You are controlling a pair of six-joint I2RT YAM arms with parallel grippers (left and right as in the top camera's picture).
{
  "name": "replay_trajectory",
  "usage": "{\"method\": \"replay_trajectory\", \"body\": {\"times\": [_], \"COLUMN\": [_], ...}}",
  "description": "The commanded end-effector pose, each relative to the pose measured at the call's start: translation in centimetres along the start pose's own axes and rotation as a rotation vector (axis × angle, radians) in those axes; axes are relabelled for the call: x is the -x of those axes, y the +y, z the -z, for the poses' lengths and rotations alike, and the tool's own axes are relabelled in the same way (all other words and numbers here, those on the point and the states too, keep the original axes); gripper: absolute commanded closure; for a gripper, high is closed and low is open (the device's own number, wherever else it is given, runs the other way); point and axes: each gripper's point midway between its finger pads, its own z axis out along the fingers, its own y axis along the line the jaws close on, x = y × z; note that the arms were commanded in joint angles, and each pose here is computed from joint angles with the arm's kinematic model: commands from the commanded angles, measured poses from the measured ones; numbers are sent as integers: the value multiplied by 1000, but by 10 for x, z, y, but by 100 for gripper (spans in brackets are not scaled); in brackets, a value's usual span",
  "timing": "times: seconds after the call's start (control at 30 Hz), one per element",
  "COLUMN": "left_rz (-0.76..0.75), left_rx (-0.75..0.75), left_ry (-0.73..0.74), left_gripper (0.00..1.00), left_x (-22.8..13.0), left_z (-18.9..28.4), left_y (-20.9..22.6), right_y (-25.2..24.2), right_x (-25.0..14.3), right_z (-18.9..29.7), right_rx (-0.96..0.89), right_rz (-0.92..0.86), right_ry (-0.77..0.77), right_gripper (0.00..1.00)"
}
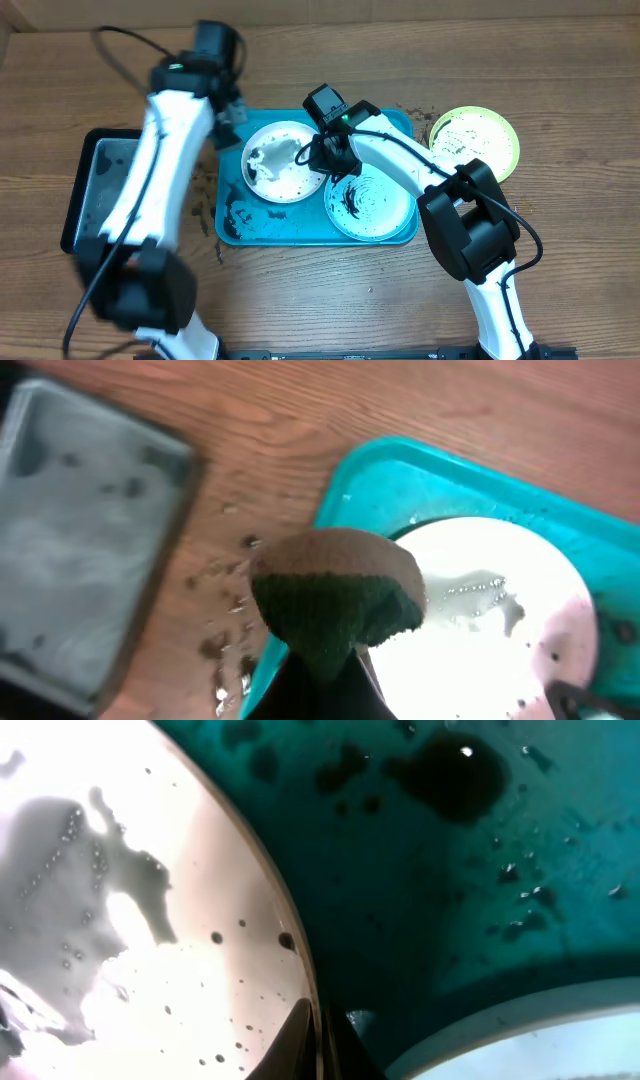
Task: Clean dirty plates on tray and stack at the side
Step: 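Lift the sponge off the white plate and move left gripper aside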
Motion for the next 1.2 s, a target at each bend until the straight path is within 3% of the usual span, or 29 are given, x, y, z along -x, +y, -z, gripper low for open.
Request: {"method": "replay_trajectory", "body": {"times": [0.0, 0.13, 0.23, 0.43, 0.67, 1.17], "left_rz": [139, 300, 375, 438, 454, 454], "left_rx": [7, -34, -8, 17, 24, 24], "left_ry": [-14, 86, 137, 146, 149, 151], "left_gripper": [96, 96, 96, 96, 96, 96], "left_x": [9, 1, -8, -9, -10, -10], "left_z": [24, 21, 14, 11, 10, 10], "left_y": [50, 98, 126, 151, 157, 157], "right_y": [22, 55, 62, 60, 75, 92], "right_x": [19, 22, 23, 30, 19, -1], "right_z": [47, 92, 113, 159, 245, 253], "right_rx": [53, 93, 0, -395, -853, -1012], "right_rz": [165, 411, 526, 717, 709, 968], "right_ry": [-108, -214, -293, -516, -908, -855], "right_gripper": [96, 96, 96, 96, 96, 96]}}
